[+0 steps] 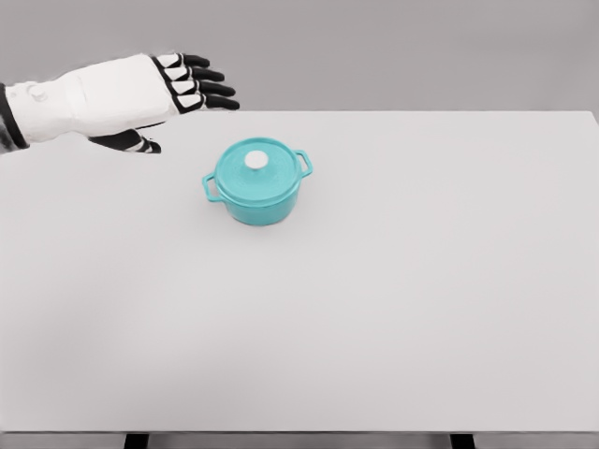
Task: Open the lid of the pot with left arm
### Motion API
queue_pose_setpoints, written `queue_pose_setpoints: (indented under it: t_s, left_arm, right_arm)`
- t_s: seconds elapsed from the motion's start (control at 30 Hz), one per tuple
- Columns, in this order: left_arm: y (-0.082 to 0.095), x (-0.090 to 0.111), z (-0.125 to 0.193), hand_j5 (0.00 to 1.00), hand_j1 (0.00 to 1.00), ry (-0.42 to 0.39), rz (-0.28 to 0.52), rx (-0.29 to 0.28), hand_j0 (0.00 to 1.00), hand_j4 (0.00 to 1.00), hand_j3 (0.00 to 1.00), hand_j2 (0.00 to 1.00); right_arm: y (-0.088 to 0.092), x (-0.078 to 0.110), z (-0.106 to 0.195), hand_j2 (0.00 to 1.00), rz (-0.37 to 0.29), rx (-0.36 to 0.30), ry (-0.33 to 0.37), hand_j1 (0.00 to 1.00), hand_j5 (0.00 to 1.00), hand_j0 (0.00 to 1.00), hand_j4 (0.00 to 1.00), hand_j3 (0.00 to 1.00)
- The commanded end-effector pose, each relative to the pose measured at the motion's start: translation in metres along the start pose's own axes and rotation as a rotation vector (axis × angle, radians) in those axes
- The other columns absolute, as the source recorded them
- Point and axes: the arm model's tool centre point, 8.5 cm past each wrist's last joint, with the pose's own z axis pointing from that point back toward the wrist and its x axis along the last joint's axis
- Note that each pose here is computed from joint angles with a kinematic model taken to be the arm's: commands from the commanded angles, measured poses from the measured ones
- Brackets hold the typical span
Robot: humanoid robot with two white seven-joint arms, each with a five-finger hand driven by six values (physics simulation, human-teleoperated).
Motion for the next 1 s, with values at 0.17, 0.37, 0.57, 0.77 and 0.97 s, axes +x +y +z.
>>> queue_pose_setpoints:
  t_s: [0.17,0.37,0.57,0.77,0.97]
  left_arm:
    - [-0.043,0.013,-0.060,1.00,1.00,-0.113,-0.022,-0.188,1.00,1.00,1.00,1.00]
    - [-0.016,0.002,-0.069,1.00,1.00,-0.114,-0.106,-0.212,1.00,1.00,1.00,1.00]
    - [-0.008,0.000,-0.091,1.00,1.00,-0.149,-0.156,-0.287,1.00,1.00,1.00,1.00]
    - [-0.016,-0.004,-0.089,1.00,1.00,-0.143,-0.070,-0.275,1.00,1.00,1.00,1.00]
    - [-0.022,-0.011,-0.103,1.00,1.00,-0.128,-0.052,-0.282,1.00,1.00,1.00,1.00]
  right_arm:
    - [0.000,0.000,0.000,1.00,0.000,0.000,0.000,1.00,1.00,1.00,1.00,1.00]
    - [0.000,0.000,0.000,1.00,0.000,0.000,0.000,1.00,1.00,1.00,1.00,1.00]
    - [0.000,0.000,0.000,1.00,0.000,0.000,0.000,1.00,1.00,1.00,1.00,1.00]
    - [0.000,0.000,0.000,1.00,0.000,0.000,0.000,1.00,1.00,1.00,1.00,1.00]
    - [0.000,0.000,0.000,1.00,0.000,0.000,0.000,1.00,1.00,1.00,1.00,1.00]
